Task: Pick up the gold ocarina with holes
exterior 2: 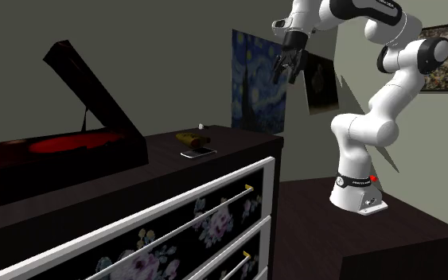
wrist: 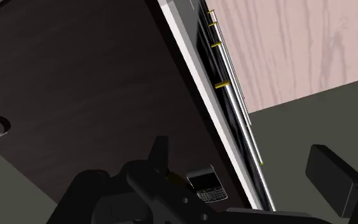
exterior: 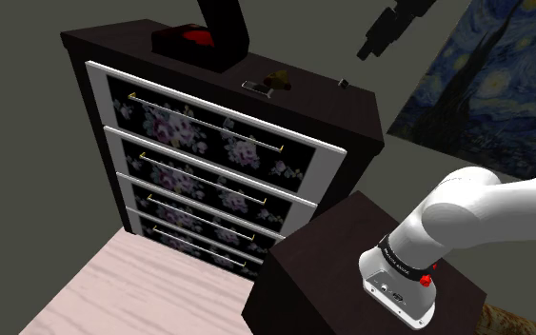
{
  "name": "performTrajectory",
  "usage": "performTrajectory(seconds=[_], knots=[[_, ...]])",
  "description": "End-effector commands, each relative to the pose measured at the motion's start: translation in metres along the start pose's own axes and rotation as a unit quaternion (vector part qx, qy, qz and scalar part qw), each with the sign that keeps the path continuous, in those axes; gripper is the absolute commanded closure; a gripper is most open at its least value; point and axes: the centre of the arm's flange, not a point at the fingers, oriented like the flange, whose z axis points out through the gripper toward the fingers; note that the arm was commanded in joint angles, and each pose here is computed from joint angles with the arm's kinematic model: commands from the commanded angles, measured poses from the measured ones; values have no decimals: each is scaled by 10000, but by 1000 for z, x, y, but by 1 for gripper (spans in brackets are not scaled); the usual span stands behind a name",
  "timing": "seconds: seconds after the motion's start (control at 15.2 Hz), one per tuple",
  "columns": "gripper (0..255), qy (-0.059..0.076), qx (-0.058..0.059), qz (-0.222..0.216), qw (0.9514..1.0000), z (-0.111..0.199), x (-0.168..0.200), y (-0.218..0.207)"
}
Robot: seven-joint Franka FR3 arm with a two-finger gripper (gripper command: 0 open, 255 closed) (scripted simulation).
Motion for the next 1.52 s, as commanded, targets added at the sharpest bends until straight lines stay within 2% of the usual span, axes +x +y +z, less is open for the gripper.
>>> performTrajectory(seconds=[0.0, 0.13, 0.33, 0.53, 0.73, 0.86, 1.06, 1.25, 1.45], knots=[[0, 0, 0, 0, 10000, 0, 0, 0], [0, -117, 11, 372, 9992, 13, 26, -1], [0, -293, 28, 928, 9952, 35, 65, 1], [0, -468, 45, 1482, 9878, 57, 103, 7], [0, -641, 62, 2030, 9771, 81, 139, 17], [0, -755, 73, 2391, 9680, 98, 162, 26], [0, -925, 90, 2927, 9517, 124, 193, 42], [0, -1091, 106, 3453, 9321, 151, 222, 62], [0, -1253, 121, 3966, 9093, 179, 248, 85]])
